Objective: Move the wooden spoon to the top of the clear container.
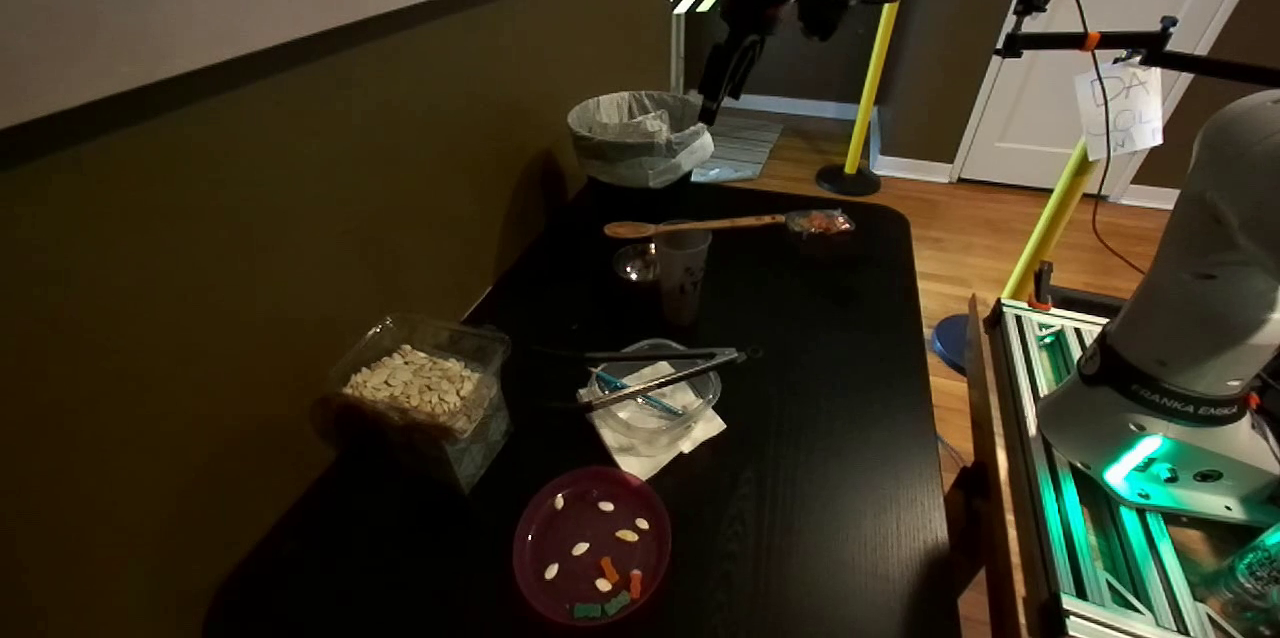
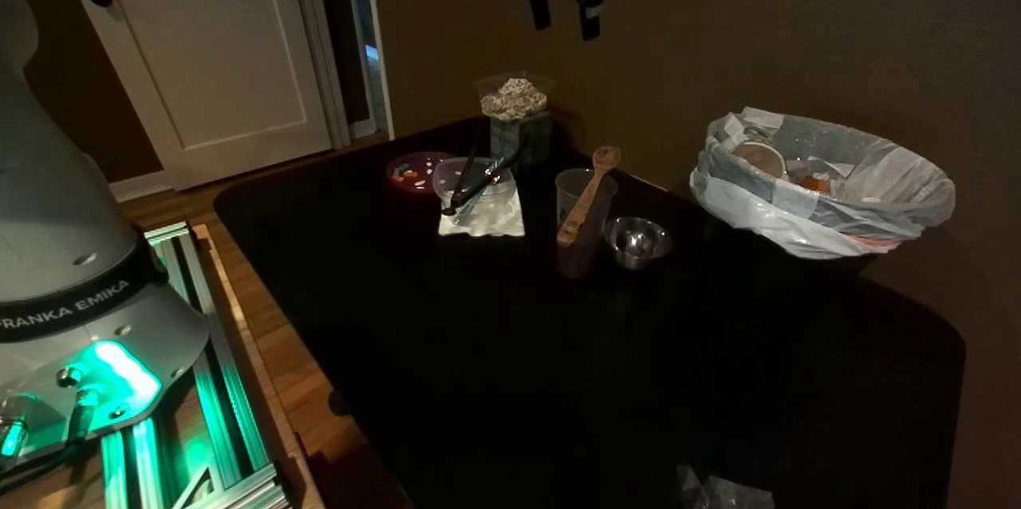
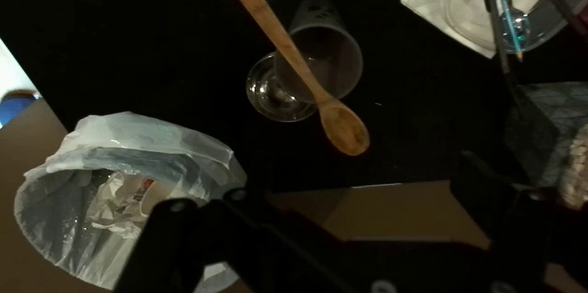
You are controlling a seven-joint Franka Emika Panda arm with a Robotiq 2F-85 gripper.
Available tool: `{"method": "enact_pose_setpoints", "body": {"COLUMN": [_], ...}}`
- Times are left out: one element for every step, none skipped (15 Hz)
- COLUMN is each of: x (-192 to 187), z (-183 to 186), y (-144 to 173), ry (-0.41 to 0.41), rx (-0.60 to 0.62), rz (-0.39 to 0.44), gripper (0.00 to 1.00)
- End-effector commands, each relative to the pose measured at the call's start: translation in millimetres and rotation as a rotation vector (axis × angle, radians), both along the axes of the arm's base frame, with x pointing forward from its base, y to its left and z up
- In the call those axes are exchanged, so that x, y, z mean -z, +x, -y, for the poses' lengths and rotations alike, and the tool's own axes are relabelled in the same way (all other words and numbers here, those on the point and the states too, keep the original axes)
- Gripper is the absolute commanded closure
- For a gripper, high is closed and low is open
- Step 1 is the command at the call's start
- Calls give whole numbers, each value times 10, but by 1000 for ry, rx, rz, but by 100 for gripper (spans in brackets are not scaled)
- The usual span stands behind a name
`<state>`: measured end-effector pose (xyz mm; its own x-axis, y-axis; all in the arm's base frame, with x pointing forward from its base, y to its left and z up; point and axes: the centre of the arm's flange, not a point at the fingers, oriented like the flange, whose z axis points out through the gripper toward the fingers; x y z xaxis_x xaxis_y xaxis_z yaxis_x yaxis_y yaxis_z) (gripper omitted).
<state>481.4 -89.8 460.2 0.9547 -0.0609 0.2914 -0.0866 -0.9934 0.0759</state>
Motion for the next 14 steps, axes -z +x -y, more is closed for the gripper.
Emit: {"method": "enact_pose_setpoints", "body": {"x": [-46,85,68,27,-11,8,60,94,167,240,317,401,480,273], "z": [9,19,1,-15,-27,-26,-5,11,36,54,71,97,120,116], "y": [-61,83,79,65,50,48,131,198,270,316,358,431,495,328], "ry": [140,39,82,102,110,26,-39,-91,-149,-206,-257,-309,-367,-275], "rx": [-42,1,-18,-28,-32,-22,-52,-79,-119,-157,-201,-237,-259,-243], "rz": [-5,-11,-2,7,14,94,127,156,170,179,175,170,164,166], "gripper": [0,0,0,0,0,0,0,0,0,0,0,0,0,0]}}
